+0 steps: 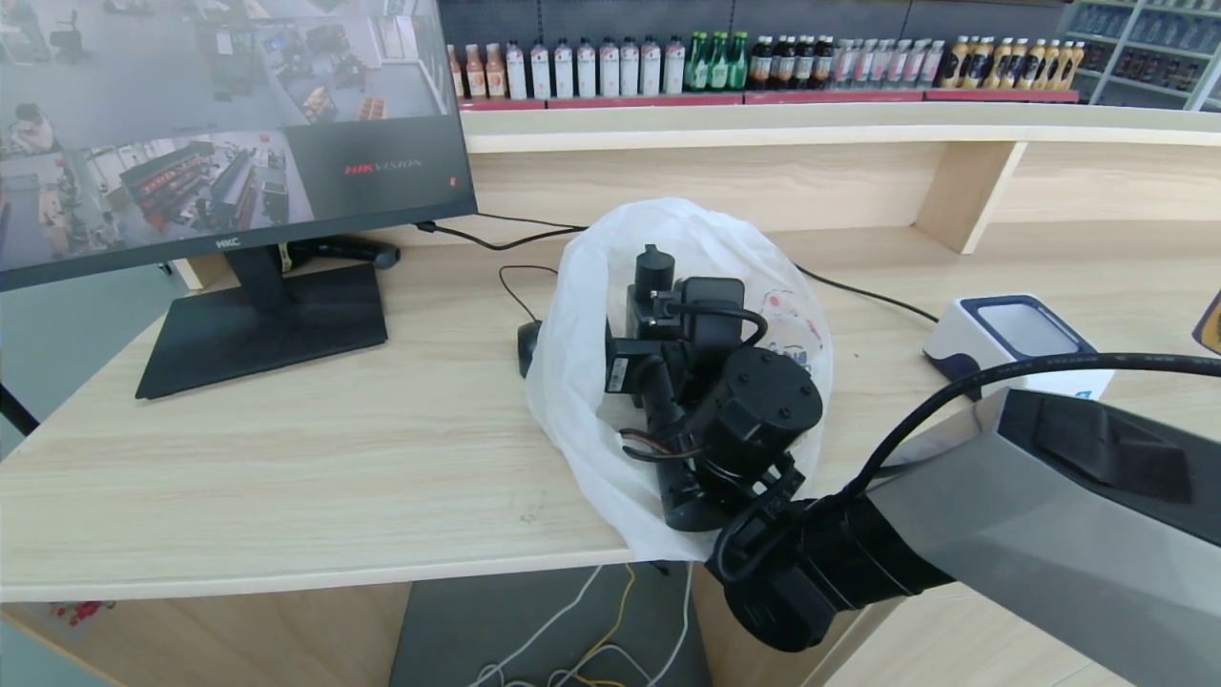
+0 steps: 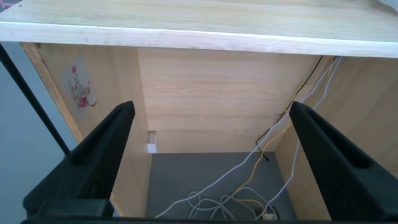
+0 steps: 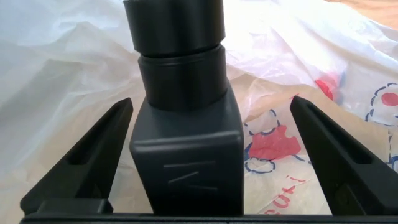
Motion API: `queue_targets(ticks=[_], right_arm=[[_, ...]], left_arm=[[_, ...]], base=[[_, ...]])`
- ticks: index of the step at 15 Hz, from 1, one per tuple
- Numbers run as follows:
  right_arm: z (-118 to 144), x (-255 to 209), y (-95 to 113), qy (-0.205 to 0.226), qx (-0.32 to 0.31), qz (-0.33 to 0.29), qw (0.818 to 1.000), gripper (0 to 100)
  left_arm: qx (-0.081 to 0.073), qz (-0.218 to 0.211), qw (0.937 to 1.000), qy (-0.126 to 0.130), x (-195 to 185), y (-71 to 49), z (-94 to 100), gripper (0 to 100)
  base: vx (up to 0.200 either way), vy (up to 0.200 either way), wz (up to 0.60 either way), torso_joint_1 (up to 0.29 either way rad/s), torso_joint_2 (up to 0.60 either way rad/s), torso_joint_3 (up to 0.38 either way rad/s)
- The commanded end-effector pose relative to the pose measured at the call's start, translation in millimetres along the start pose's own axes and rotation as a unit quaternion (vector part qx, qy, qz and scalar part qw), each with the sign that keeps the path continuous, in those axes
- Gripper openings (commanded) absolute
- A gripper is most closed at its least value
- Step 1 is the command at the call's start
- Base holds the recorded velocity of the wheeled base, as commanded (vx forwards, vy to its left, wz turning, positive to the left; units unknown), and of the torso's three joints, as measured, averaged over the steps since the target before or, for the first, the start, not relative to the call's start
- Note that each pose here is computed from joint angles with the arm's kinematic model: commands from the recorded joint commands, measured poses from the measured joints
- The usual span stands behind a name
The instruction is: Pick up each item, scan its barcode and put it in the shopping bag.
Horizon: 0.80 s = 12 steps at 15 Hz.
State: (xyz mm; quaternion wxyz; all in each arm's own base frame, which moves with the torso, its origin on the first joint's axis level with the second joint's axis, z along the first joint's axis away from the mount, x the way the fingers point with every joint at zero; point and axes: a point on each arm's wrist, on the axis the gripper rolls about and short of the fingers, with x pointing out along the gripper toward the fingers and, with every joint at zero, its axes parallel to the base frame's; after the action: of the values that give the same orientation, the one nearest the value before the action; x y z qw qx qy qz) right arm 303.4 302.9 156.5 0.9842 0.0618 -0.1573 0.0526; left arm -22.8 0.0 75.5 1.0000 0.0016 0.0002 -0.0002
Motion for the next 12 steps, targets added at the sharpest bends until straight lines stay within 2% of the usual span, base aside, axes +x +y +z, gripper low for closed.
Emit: queue_targets(ticks=[1,4,12], right_arm=[[8,0,0,-0.006,0.005,0.0,1.0,100],[14,-4,4,-0.01,0.01,0.004,1.0,100],[61,-21,6,-0.035,0.006,0.008,0.999,100]], left_arm=[[0.0,0.0,1.0,0.0,0,0.0,0.0,100],[0.0,0.0,1.0,0.0,0,0.0,0.0,100],[0.0,0.001,1.0,0.0,0,0.0,0.0,100]], base=[[0.0,0.0,0.0,0.0,0.0,0.0],[0.0,0.0,0.0,0.0,0.0,0.0],[0.0,0.0,0.0,0.0,0.0,0.0]])
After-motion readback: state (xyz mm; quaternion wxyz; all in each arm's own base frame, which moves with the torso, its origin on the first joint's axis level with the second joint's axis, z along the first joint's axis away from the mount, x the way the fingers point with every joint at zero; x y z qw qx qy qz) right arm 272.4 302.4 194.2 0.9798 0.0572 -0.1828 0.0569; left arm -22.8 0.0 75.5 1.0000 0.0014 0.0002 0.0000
